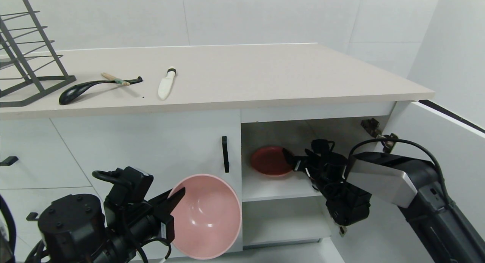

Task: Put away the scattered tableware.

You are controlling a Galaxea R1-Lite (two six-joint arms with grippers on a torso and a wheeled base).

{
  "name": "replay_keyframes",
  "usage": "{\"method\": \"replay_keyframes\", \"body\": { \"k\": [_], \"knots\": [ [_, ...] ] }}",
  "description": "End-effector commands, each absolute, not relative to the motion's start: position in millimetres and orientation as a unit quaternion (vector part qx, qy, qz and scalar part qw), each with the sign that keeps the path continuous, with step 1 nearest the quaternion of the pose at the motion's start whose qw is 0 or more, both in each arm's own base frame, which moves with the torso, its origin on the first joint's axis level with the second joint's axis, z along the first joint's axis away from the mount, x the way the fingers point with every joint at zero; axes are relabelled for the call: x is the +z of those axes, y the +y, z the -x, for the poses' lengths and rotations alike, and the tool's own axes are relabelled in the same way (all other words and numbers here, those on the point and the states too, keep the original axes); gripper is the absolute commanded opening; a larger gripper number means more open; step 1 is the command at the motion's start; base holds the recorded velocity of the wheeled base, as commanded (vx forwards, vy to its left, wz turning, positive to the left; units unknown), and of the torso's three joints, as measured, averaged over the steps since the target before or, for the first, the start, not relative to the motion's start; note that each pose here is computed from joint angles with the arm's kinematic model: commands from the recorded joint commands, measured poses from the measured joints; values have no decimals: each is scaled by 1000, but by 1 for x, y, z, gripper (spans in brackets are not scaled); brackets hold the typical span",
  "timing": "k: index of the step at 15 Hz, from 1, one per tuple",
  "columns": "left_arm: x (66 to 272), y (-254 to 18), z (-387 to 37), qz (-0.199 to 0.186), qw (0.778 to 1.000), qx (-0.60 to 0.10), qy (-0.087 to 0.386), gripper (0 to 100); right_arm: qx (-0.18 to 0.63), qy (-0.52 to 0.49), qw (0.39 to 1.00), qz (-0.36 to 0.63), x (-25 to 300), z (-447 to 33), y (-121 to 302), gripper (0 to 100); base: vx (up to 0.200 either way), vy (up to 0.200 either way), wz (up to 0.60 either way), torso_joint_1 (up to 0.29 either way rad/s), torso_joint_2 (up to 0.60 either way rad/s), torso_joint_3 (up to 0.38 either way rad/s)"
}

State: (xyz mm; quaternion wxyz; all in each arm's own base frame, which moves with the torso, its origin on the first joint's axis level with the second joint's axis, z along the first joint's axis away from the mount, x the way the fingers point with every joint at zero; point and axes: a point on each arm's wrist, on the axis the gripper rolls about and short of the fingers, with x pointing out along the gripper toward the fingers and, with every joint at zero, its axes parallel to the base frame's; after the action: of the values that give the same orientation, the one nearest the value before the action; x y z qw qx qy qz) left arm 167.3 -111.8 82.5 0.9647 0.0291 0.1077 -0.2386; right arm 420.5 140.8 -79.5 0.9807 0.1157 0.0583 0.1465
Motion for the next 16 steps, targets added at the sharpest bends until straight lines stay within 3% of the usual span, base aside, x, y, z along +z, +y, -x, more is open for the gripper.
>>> {"method": "replay_keyframes", "body": {
  "k": [1, 6, 8, 11, 12, 13, 16],
  "knots": [
    [84, -111, -167, -28, 965, -238, 104, 0, 141, 66, 986, -61, -56, -403, 130, 100, 0, 0, 0, 0, 0, 0],
    [89, -111, -165, -25, 966, -239, 93, 0, 176, 139, 974, -39, 0, -311, 131, 100, 0, 0, 0, 0, 0, 0],
    [92, -110, -164, -24, 967, -241, 84, 0, 197, 145, 969, -33, 11, -290, 138, 100, 0, 0, 0, 0, 0, 0],
    [98, -118, -154, -24, 963, -257, 70, 0, 267, 144, 953, -19, 52, -217, 144, 100, 0, 0, 0, 0, 0, 0],
    [98, -118, -154, -24, 963, -258, 70, 0, 268, 144, 953, -19, 53, -216, 144, 100, 0, 0, 0, 0, 0, 0],
    [95, -126, -150, -35, 957, -277, 73, 0, 286, 133, 949, -4, 68, -187, 137, 100, 0, 0, 0, 0, 0, 0],
    [83, -135, -149, -96, 946, -297, 85, 0, 304, 102, 947, -1, 87, -161, 125, 100, 0, 0, 0, 0, 0, 0]
  ]
}}
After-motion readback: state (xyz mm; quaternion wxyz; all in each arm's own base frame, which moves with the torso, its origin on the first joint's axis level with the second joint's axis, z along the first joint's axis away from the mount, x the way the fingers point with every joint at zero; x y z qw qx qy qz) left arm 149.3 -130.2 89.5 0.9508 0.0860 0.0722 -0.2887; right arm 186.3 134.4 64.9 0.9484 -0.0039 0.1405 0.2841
